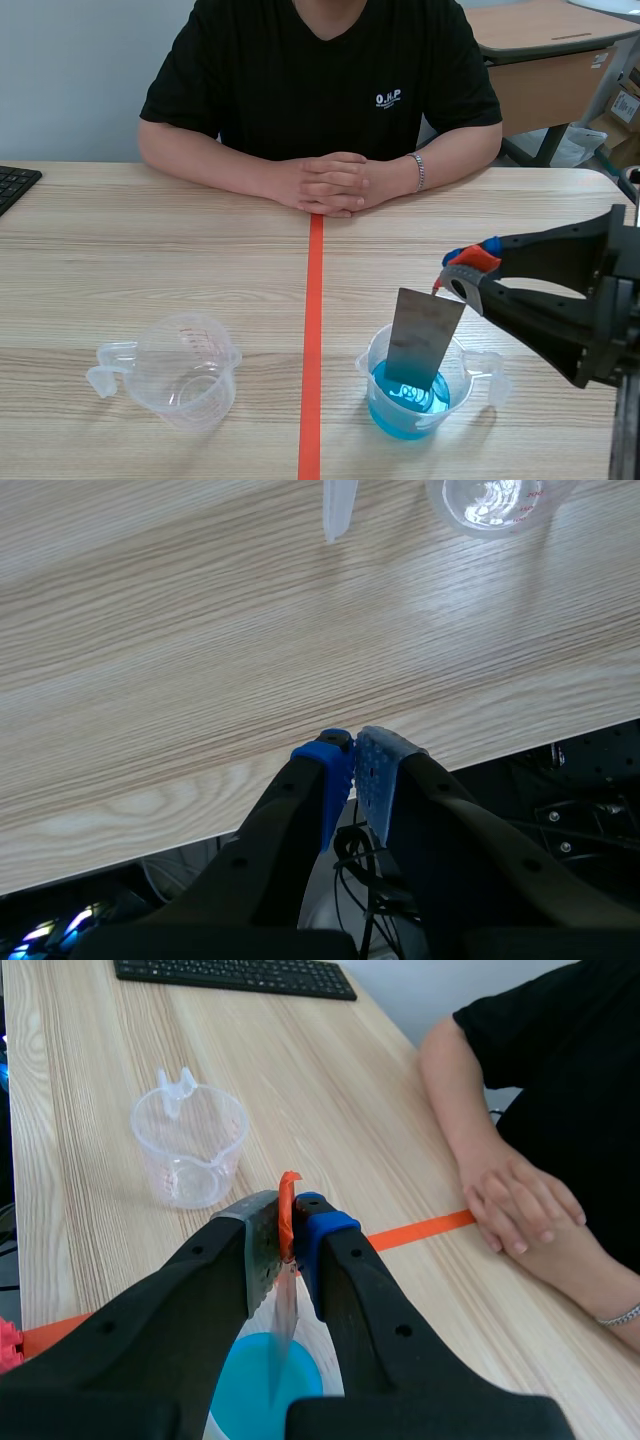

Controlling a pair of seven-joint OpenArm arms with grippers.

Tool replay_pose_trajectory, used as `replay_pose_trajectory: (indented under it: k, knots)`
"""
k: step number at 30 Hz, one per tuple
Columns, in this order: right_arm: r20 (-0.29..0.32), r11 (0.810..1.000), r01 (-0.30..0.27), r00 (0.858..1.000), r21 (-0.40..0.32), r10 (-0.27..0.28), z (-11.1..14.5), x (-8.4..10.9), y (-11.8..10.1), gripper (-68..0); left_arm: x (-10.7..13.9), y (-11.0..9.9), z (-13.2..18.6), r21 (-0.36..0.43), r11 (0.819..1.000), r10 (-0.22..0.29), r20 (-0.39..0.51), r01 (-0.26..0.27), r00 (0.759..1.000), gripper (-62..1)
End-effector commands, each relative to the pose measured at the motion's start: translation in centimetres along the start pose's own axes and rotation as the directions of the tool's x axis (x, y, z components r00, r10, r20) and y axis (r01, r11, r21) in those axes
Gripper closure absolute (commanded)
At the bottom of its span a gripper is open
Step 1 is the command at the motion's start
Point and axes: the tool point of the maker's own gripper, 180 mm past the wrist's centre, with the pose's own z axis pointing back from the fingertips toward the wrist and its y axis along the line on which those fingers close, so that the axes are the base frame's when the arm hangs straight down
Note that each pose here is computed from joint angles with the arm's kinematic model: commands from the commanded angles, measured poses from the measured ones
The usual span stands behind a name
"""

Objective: Do the redox reaction experiment.
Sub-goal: 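Lower the plate into the blue solution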

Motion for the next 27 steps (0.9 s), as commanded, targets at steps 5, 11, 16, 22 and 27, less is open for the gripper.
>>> replay_pose_trajectory:
  k: [5,11,16,22,27]
  knots:
    - [0.025,1.0,0.018,1.0,0.006,-0.018,-0.6,-0.7,-0.3,-1.5,0.7,-0.2,0.0,-0.004,1.0,0.008,0.023,-0.008,1.0,-5.7]
    - [0.01,1.0,0.027,1.0,0.013,-0.027,-0.9,-2.1,-0.1,-1.5,0.7,-0.2,0.0,-0.004,1.0,0.008,0.023,-0.008,1.0,-5.7]
    - [-0.011,1.0,0.031,0.999,0.003,-0.031,-1.0,-3.1,0.0,-1.5,0.7,-0.2,0.0,-0.004,1.0,0.008,0.023,-0.008,1.0,-5.7]
    - [-0.021,0.998,0.056,0.998,-0.004,-0.056,-1.0,-4.0,0.2,-1.5,0.7,-0.2,0.0,-0.004,1.0,0.008,0.023,-0.008,1.0,-5.7]
    - [-0.02,0.998,0.059,0.998,-0.003,-0.059,-1.0,-4.0,0.3,-1.5,0.7,-0.2,0.0,-0.004,1.0,0.008,0.023,-0.008,1.0,-5.7]
